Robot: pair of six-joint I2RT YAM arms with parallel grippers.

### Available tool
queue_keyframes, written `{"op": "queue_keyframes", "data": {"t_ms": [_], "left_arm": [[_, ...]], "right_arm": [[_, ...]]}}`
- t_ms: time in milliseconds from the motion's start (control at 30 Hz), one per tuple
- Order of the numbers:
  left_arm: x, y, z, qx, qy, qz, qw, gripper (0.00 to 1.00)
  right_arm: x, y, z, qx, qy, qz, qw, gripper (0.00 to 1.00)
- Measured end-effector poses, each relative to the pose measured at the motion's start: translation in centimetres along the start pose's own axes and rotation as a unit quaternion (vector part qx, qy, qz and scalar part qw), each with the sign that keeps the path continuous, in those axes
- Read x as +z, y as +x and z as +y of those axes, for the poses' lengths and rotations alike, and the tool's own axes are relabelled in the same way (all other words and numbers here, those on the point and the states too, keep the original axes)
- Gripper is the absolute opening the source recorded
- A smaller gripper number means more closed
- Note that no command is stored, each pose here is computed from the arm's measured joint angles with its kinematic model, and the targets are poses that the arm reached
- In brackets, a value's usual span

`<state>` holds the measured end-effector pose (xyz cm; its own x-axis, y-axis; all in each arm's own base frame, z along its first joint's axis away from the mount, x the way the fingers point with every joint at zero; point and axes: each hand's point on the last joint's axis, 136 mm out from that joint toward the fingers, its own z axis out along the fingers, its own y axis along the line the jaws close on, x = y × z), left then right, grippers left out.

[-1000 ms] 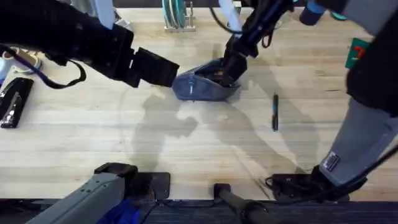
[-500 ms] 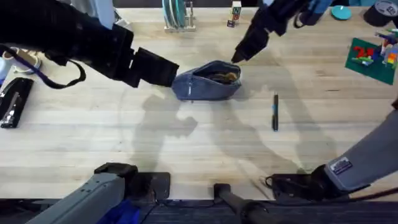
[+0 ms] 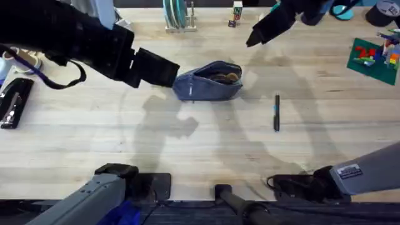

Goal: Unzip the bag, pick up the pens from the table one at a time and place them inside, then zip the bag closed.

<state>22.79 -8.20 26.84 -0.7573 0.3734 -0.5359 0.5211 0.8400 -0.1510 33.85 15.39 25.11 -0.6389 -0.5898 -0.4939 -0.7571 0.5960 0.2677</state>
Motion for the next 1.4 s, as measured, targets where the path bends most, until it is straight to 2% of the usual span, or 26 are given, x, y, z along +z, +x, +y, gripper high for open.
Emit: {"op": "queue_keyframes", "data": {"t_ms": [300, 533, 700, 900, 1400], "left_arm": [[0.0, 0.0, 0.0, 0.000, 0.000, 0.000, 1.000, 0.995], [0.0, 0.0, 0.0, 0.000, 0.000, 0.000, 1.000, 0.996], [0.0, 0.0, 0.0, 0.000, 0.000, 0.000, 1.000, 0.996], [0.0, 0.0, 0.0, 0.000, 0.000, 0.000, 1.000, 0.996], [0.0, 0.0, 0.0, 0.000, 0.000, 0.000, 1.000, 0.996]], "right_arm": [[-3.2, 0.7, 0.0, 0.047, 0.074, -0.007, 0.996, 0.996], [-5.1, 2.8, 0.7, 0.108, 0.109, 0.013, 0.988, 0.998], [-5.2, 4.6, 1.3, 0.141, 0.107, 0.049, 0.983, 0.997], [-5.3, 5.4, 0.2, 0.166, 0.142, 0.057, 0.974, 0.998], [-3.0, 11.2, -0.4, 0.211, 0.198, 0.068, 0.955, 0.997]]}}
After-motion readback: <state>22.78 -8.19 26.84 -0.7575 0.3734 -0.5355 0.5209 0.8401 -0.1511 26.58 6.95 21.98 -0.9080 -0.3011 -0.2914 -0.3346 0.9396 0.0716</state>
